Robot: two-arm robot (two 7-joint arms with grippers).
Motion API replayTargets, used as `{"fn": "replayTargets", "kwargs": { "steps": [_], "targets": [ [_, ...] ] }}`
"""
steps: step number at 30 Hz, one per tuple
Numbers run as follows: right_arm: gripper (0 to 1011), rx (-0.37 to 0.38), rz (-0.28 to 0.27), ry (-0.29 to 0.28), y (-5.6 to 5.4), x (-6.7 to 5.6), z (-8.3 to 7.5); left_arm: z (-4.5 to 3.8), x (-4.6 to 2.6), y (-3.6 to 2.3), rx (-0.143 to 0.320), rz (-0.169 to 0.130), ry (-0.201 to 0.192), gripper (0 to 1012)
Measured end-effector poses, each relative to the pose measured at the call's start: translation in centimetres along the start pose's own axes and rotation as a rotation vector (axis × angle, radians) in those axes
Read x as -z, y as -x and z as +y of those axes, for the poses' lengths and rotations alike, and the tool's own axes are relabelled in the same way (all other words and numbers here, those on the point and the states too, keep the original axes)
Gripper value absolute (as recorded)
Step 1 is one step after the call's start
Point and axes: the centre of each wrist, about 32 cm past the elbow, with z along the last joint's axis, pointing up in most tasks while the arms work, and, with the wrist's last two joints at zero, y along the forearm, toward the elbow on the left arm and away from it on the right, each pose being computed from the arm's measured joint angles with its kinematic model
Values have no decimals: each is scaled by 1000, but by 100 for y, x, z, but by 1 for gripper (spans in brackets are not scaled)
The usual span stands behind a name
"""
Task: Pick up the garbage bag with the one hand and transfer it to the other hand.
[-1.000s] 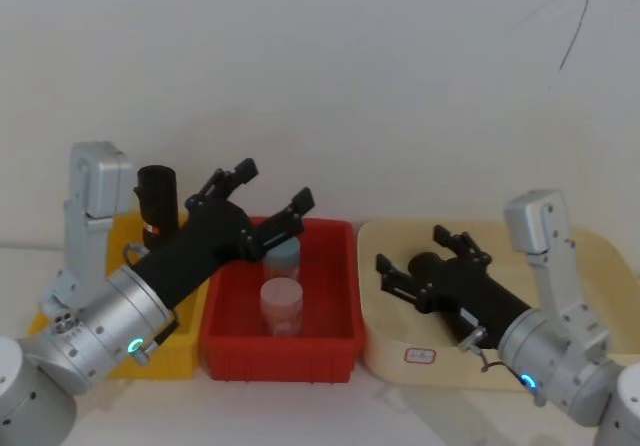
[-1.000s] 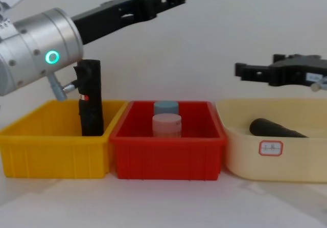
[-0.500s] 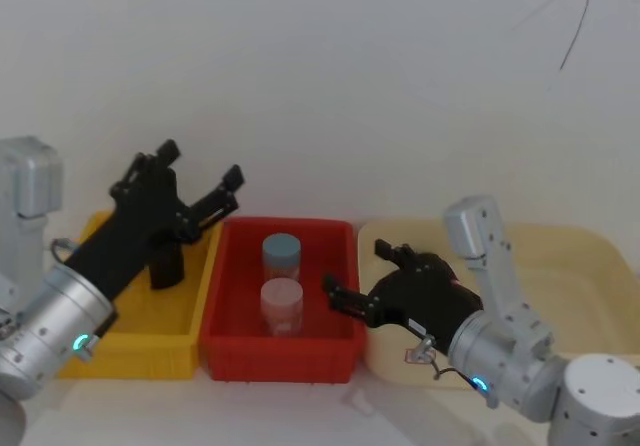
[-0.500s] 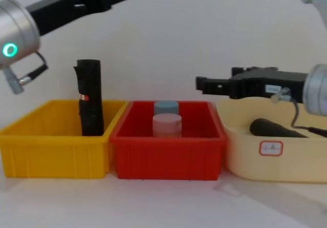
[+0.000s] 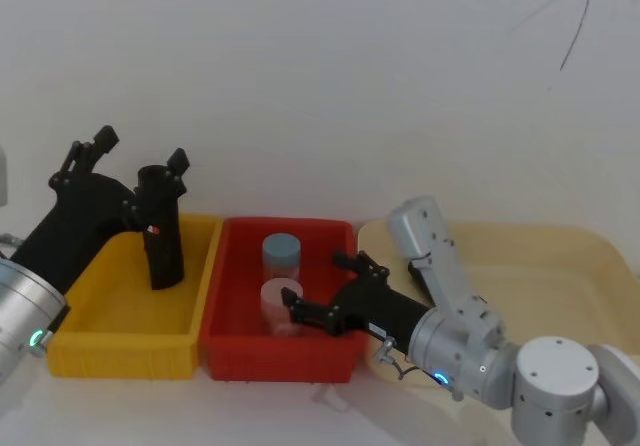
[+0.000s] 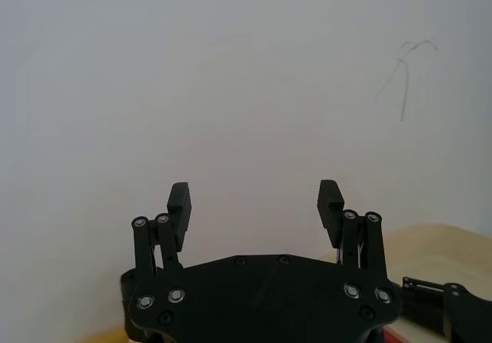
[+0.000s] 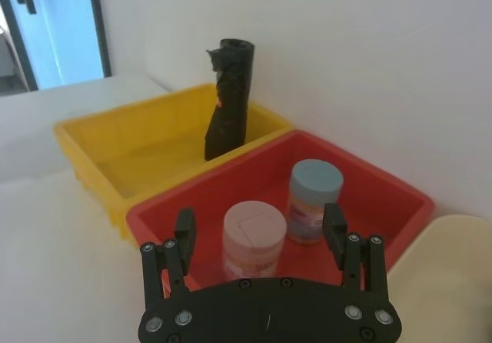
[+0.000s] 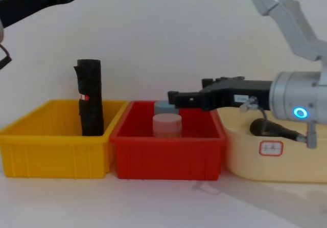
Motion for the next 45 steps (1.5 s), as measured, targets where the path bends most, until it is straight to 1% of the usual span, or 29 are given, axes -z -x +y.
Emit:
{"fn": "replayTargets", "kwargs": {
  "steps": [11, 18, 32, 45],
  "targets": [
    [1000, -30, -28, 45, -15, 5, 174, 44, -32, -34, -28, -19, 6, 1001],
    [1000, -40, -41, 76, -34, 19, 289, 57, -42, -43, -37, -24, 7, 1001],
    [999, -55, -34, 111, -98, 9, 478, 69, -50, -52, -45, -29, 9, 1001],
    [1000, -61, -23, 132, -149, -12, 591, 73, -53, -55, -47, -31, 9, 1001]
  ]
}}
